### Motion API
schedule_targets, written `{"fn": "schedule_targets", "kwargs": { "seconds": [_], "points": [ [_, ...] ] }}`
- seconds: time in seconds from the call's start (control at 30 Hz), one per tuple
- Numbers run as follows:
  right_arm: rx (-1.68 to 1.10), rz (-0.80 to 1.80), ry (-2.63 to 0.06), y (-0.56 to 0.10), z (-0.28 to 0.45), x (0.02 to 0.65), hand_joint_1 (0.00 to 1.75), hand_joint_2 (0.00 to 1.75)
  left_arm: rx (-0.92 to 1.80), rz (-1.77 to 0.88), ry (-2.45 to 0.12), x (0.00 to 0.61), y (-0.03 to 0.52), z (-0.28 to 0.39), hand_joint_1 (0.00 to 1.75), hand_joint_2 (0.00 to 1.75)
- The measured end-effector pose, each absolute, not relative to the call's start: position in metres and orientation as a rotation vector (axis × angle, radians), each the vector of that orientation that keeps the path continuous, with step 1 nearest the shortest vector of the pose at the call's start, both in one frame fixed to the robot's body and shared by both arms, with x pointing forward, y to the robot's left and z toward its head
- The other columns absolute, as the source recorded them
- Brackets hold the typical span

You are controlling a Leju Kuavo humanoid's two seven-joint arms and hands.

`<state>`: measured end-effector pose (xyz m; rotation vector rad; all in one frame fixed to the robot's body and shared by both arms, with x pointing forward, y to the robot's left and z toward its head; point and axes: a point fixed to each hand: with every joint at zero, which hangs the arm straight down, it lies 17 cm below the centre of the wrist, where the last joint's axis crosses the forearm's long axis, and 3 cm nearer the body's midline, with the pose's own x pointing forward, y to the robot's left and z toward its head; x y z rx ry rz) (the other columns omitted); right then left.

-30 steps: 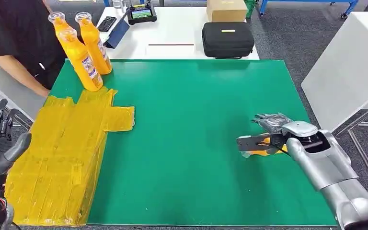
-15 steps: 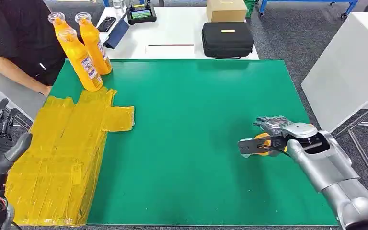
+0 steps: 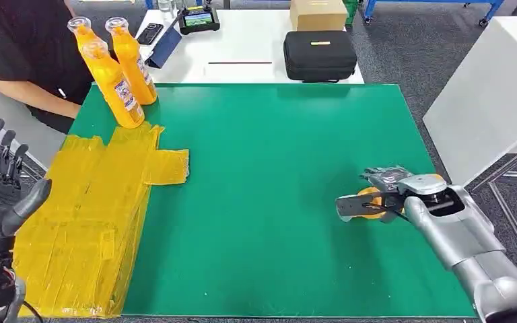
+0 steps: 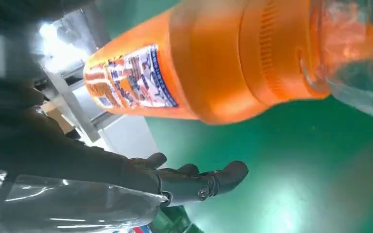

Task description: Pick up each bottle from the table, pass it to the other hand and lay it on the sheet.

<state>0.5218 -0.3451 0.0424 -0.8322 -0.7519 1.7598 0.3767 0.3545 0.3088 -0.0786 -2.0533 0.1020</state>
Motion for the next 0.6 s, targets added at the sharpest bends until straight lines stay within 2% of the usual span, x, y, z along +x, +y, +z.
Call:
{"fn": "schedule_targets", "kwargs": {
  "seconds": [0.57, 0.6],
  "points": [
    [-0.821, 1.652, -0.684, -0.341, -0.005, 0.519, 0.00, 1.75, -0.103, 0.091, -2.078, 0.412, 0.337, 0.323, 0.00, 1.75],
    [-0.819, 1.647, -0.682, -0.340, -0.006, 0.519, 0.28, 1.75, -0.105, 0.092, -2.079, 0.413, 0.336, 0.324, 0.00, 1.75]
  ]
}}
